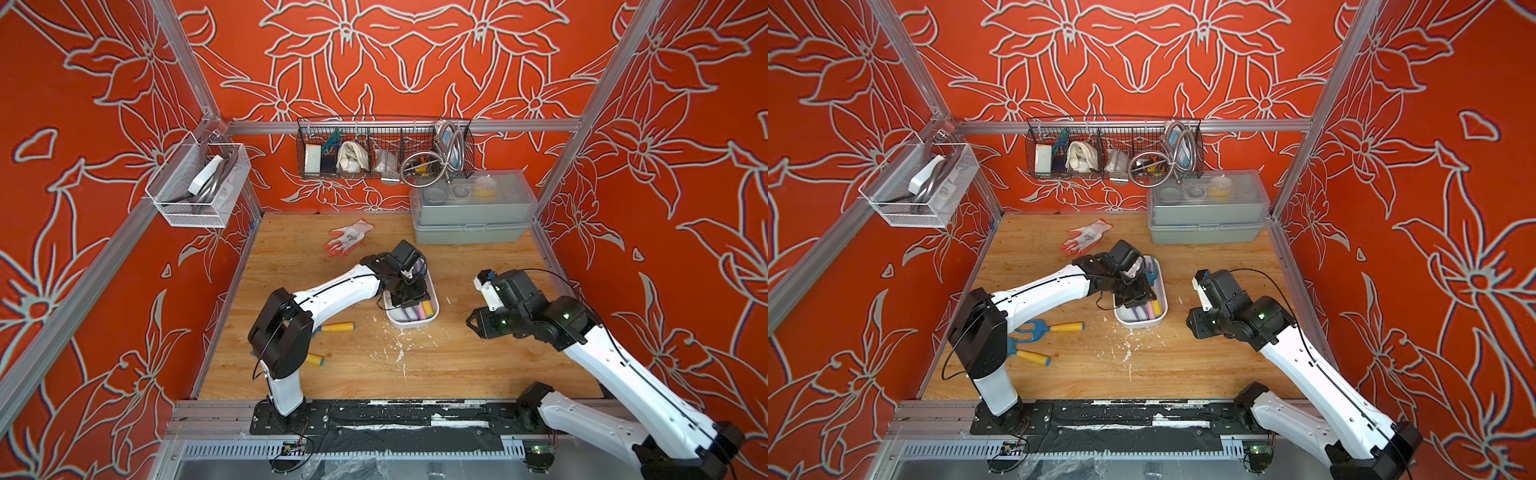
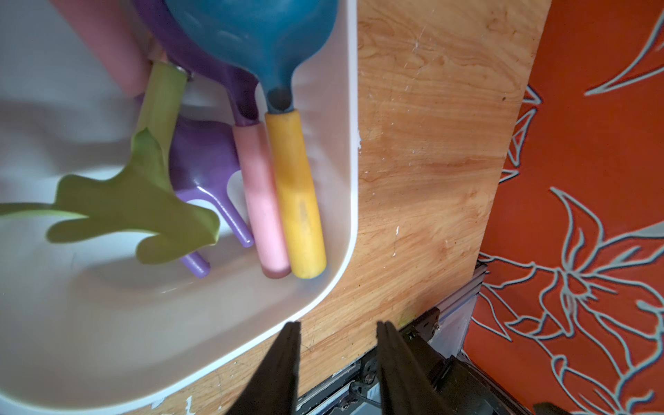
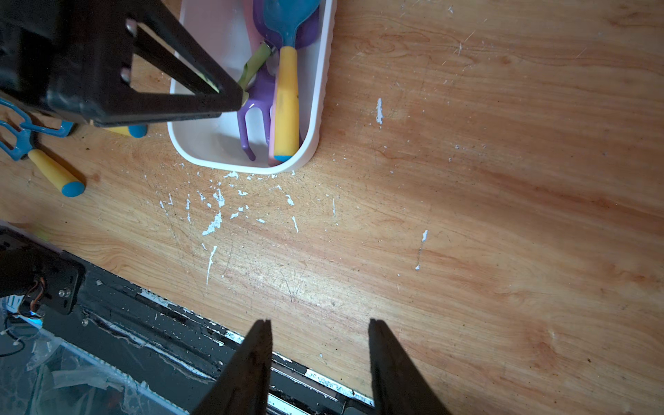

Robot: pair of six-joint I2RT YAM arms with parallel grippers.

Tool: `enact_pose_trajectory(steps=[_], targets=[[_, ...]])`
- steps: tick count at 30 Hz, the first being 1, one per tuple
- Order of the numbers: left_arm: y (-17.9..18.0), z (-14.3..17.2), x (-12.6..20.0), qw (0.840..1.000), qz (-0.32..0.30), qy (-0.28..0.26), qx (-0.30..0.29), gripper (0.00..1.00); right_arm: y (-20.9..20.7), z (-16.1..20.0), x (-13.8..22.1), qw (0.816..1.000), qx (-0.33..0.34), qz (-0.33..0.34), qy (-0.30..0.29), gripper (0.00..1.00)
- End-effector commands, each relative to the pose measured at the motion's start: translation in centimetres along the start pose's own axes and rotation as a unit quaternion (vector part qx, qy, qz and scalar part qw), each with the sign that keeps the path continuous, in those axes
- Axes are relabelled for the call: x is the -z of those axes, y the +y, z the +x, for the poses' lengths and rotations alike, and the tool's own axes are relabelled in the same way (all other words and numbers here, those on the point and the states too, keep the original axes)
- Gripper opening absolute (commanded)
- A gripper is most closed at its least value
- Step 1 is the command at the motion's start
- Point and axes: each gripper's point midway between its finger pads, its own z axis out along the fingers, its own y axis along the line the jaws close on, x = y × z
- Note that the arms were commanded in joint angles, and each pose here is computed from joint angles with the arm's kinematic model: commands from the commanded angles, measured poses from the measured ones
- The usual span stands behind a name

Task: Put the rake into the storage box
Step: Place the rake in the storage box, then pick up the rake at the center of the board.

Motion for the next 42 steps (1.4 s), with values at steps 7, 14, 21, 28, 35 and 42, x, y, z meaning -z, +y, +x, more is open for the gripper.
enact_pose_trajectory(steps=[7, 14, 21, 28, 35, 42], targets=[[-1.7, -0.5, 5.7, 0.996, -0.001, -0.062, -0.064, 0.37, -0.1, 0.3, -0.6, 1.000, -0.008, 0.003, 0.013, 0.44], [1.2, -0.5, 10.5, 0.990, -0.038, -0.117, -0.068, 0.38, 1.4, -1.3, -1.5, 1.000, -0.008, -0.024, 0.014, 0.41], [6.5, 0.5, 14.6, 0.981, -0.085, -0.169, -0.036, 0.45, 4.4, -3.7, -2.8, 0.997, 0.012, -0.067, 0.021, 0.39], [12.1, 2.3, 17.0, 0.976, -0.099, -0.190, 0.024, 0.49, 8.8, -6.2, -4.2, 0.992, 0.085, -0.092, 0.029, 0.42], [17.1, 4.6, 18.2, 0.968, -0.120, -0.200, 0.090, 0.53, 14.3, -7.1, -7.0, 0.976, 0.177, -0.114, 0.064, 0.42], [20.4, 6.2, 19.8, 0.955, -0.136, -0.235, 0.118, 0.74, 19.8, -6.7, -10.1, 0.942, 0.292, -0.128, 0.102, 0.46]])
